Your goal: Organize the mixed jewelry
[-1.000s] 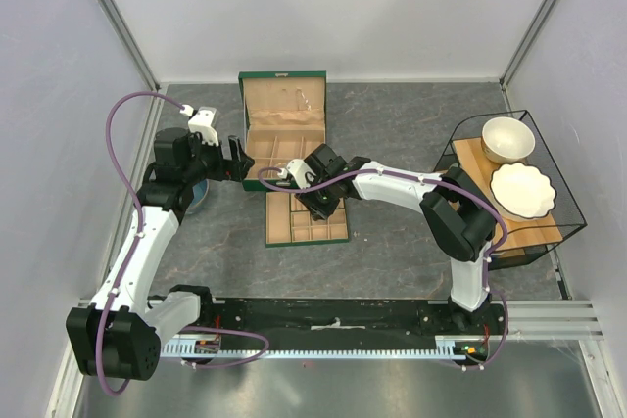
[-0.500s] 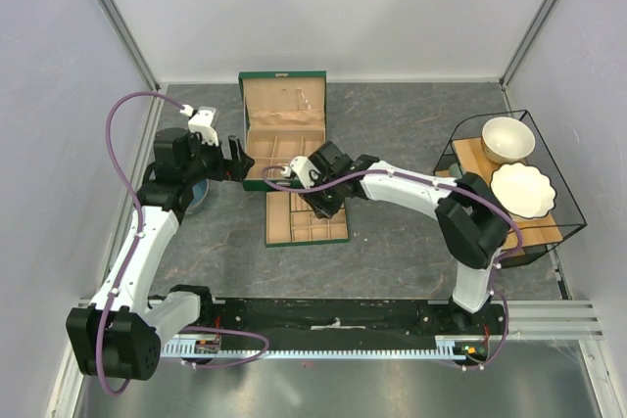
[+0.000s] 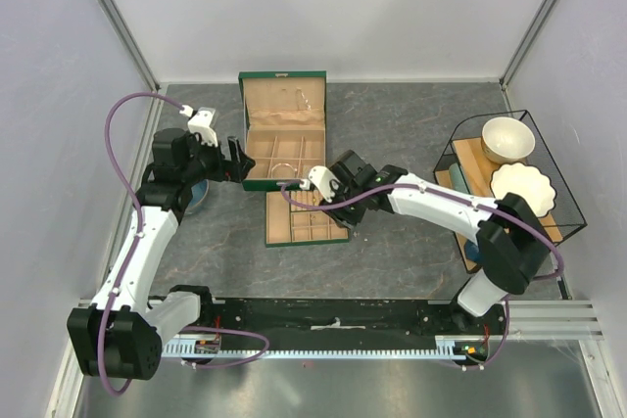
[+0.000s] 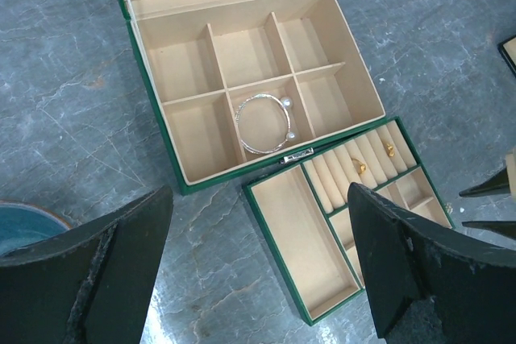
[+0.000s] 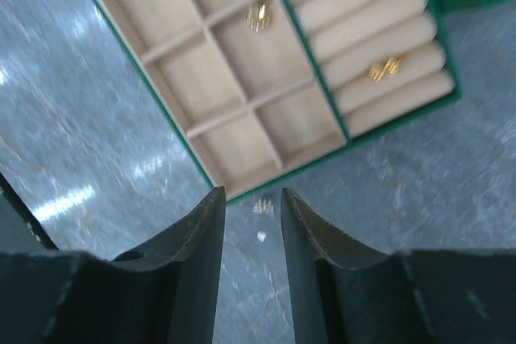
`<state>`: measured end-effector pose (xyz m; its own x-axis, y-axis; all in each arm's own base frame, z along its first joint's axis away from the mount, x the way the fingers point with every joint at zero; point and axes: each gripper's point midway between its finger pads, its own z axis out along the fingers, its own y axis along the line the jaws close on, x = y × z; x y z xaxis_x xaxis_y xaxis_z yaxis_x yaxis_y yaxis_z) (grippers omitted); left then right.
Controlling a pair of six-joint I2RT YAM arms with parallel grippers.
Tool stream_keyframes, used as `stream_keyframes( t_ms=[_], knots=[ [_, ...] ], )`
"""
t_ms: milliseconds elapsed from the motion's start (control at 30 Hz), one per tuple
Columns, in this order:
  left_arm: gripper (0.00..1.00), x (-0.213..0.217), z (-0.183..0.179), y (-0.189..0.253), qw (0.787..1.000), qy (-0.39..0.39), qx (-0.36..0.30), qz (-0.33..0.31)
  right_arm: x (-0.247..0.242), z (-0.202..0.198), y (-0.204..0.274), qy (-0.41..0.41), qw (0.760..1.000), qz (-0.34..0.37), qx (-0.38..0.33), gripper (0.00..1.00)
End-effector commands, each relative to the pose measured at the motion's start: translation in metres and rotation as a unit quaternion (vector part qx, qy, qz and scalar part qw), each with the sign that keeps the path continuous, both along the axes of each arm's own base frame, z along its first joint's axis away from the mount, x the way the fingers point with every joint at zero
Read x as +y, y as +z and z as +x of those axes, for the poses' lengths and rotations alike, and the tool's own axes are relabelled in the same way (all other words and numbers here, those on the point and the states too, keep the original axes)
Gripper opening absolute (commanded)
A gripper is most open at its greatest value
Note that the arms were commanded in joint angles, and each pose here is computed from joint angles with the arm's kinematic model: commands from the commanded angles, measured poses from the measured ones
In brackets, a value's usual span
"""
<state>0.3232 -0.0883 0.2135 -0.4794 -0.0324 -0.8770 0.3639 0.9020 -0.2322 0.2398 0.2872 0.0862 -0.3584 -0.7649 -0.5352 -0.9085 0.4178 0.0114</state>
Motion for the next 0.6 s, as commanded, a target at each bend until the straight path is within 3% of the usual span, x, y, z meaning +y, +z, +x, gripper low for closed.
stream_keyframes(
  t_ms=[0, 400, 567],
  knots=[
    [0.96, -0.005, 0.001, 0.012, 0.999, -0.014, -0.022, -0.018, -0.027, -0.009, -0.002, 0.012, 0.999, -0.025, -0.02, 0.43],
    [0.96, -0.004, 0.0, 0.011, 0.999, -0.019, -0.021, -0.022, -0.05, -0.016, -0.019, 0.028, 0.999, -0.03, -0.012, 0.43],
    [0.96, -0.003, 0.0, 0.012, 0.999, -0.018, -0.023, -0.022, -0.048, -0.017, -0.029, 0.033, 0.999, -0.03, -0.003, 0.51]
  ],
)
